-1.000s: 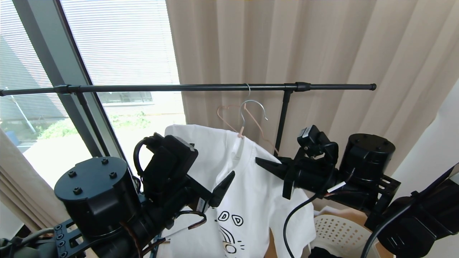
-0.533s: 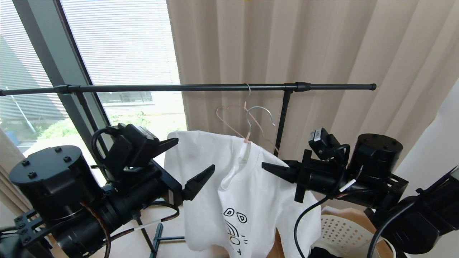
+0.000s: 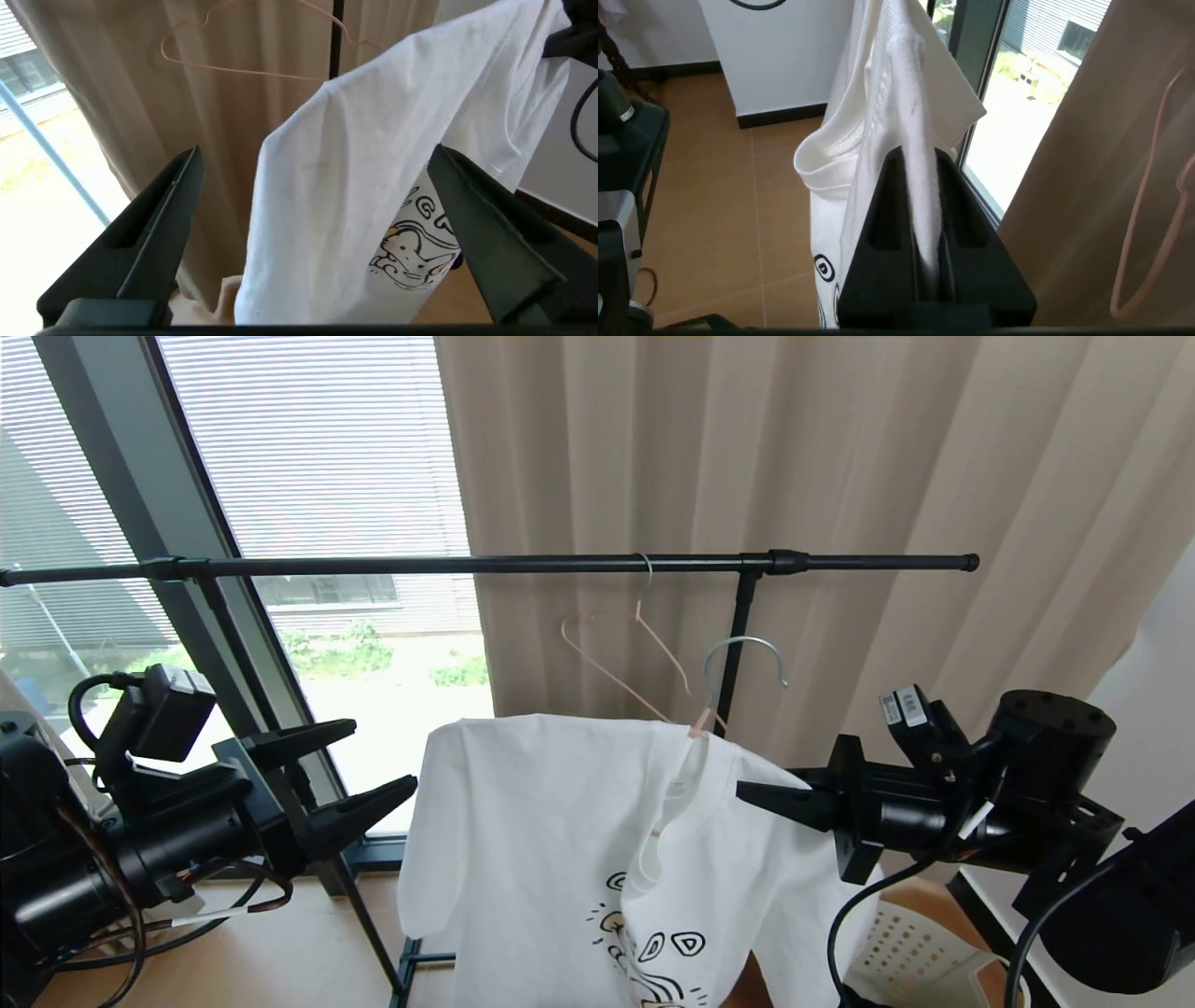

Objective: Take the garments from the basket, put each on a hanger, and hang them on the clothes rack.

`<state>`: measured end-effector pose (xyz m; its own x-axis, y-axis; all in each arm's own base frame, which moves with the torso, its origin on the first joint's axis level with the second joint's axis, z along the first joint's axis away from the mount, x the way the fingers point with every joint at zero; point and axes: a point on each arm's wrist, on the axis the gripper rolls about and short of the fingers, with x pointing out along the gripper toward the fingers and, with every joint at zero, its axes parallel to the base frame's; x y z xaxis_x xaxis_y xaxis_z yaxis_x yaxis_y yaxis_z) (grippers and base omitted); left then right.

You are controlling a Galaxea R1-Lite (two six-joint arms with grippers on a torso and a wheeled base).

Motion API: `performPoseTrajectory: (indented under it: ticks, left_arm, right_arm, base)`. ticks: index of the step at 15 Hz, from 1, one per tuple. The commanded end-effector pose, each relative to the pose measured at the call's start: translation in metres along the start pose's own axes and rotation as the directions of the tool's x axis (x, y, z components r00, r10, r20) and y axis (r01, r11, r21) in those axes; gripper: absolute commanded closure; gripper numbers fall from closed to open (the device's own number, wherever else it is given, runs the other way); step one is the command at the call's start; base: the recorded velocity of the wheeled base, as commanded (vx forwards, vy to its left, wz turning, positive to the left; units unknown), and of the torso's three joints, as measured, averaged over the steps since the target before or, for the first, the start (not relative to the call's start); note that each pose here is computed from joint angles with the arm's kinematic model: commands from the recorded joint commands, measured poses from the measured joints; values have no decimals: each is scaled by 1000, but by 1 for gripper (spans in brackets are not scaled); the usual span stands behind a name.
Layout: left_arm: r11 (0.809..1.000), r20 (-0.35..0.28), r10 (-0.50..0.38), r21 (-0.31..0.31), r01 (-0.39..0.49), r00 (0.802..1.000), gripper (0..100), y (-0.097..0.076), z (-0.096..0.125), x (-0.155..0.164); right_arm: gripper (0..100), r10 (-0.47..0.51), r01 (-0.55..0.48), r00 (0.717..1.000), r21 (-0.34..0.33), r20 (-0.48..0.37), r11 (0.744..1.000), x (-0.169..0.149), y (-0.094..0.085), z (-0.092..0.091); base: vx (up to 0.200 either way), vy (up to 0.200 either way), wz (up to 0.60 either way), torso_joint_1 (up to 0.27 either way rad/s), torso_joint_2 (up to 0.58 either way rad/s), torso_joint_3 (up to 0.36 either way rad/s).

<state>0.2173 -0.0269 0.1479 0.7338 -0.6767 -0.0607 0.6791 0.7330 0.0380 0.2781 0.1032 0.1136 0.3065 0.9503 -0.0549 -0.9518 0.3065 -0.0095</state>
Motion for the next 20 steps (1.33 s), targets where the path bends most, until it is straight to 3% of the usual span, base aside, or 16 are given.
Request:
performPoseTrajectory:
  ticks: [1, 7, 12, 13, 20]
  left_arm:
    - [998, -70, 8, -55, -12, 998, 0, 13, -21, 7]
    - [993, -168, -25, -115, 5, 985, 0, 21, -55, 27]
    - [993, -164, -19, -116, 0, 986, 0, 28, -72, 36]
    - [993, -159, -18, -114, 0, 987, 100, 28, -71, 36]
    - [995, -124, 24, -89, -36, 992, 100, 35, -60, 29]
  right_arm:
    - [100, 6, -6, 1000, -3, 0, 1000, -2, 3, 0]
    - [100, 24, -23, 1000, -38, 9, 999, -3, 13, 5]
    - [100, 34, -34, 999, -40, 9, 999, -2, 17, 6]
    - [100, 34, -34, 999, -40, 9, 999, -2, 17, 6]
    - [100, 7, -6, 1000, -41, 11, 999, -5, 7, 5]
  base:
    - [0, 0, 0, 0, 0, 0]
    - [0, 0, 0, 0, 0, 0]
    - [0, 0, 0, 0, 0, 0]
    - [0, 0, 0, 0, 0, 0]
    - [0, 0, 0, 0, 0, 0]
